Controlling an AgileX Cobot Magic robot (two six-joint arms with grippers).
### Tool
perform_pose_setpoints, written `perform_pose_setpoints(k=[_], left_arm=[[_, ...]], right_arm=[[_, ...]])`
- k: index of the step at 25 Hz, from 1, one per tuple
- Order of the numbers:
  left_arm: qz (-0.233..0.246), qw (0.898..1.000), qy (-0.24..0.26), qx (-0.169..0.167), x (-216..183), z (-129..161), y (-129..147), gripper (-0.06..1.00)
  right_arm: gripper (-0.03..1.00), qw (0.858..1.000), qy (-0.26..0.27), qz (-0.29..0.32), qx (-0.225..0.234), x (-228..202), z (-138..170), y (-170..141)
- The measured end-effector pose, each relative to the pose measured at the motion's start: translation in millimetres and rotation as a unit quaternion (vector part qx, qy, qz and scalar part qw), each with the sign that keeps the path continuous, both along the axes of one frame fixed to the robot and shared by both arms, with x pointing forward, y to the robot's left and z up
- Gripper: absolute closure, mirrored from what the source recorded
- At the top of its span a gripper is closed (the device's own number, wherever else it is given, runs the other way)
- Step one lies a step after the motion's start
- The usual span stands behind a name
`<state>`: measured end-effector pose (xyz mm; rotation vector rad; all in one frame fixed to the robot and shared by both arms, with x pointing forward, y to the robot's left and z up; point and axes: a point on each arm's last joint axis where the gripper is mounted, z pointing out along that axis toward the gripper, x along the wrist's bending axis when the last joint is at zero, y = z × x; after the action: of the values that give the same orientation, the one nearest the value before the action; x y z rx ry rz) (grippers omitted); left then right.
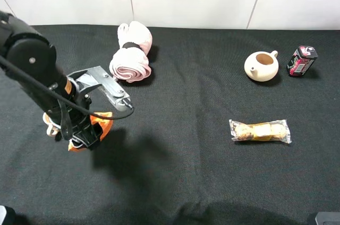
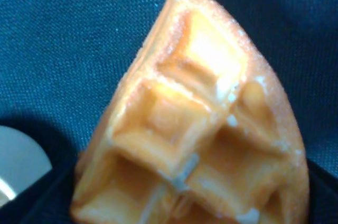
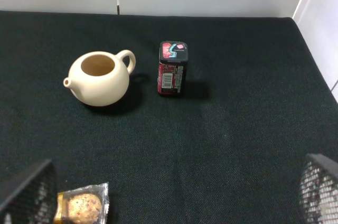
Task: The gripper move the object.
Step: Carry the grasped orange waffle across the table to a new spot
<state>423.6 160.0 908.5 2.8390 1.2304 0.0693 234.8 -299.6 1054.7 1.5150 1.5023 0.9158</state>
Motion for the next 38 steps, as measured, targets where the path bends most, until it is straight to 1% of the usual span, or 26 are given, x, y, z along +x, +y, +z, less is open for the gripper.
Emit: perform_pose_setpoints(k=[7,17,38], left_arm=[[0.012,1.000,-0.015,0.001,-5.9,-10.0,7.1,0.16],[0.034,0.998,-0.045,0.013,-1.4,-10.4,10.4,0.16],[0.040,0.998,-0.049,0.011,-0.6,-10.2,10.3,0.16]], right_arm=[[0.27,1.000,0.000,0.000,0.000,0.0,0.0,0.0],[0.27,1.000,0.000,0.000,0.000,0.0,0.0,0.0],[0.27,1.000,0.000,0.000,0.000,0.0,0.0,0.0]])
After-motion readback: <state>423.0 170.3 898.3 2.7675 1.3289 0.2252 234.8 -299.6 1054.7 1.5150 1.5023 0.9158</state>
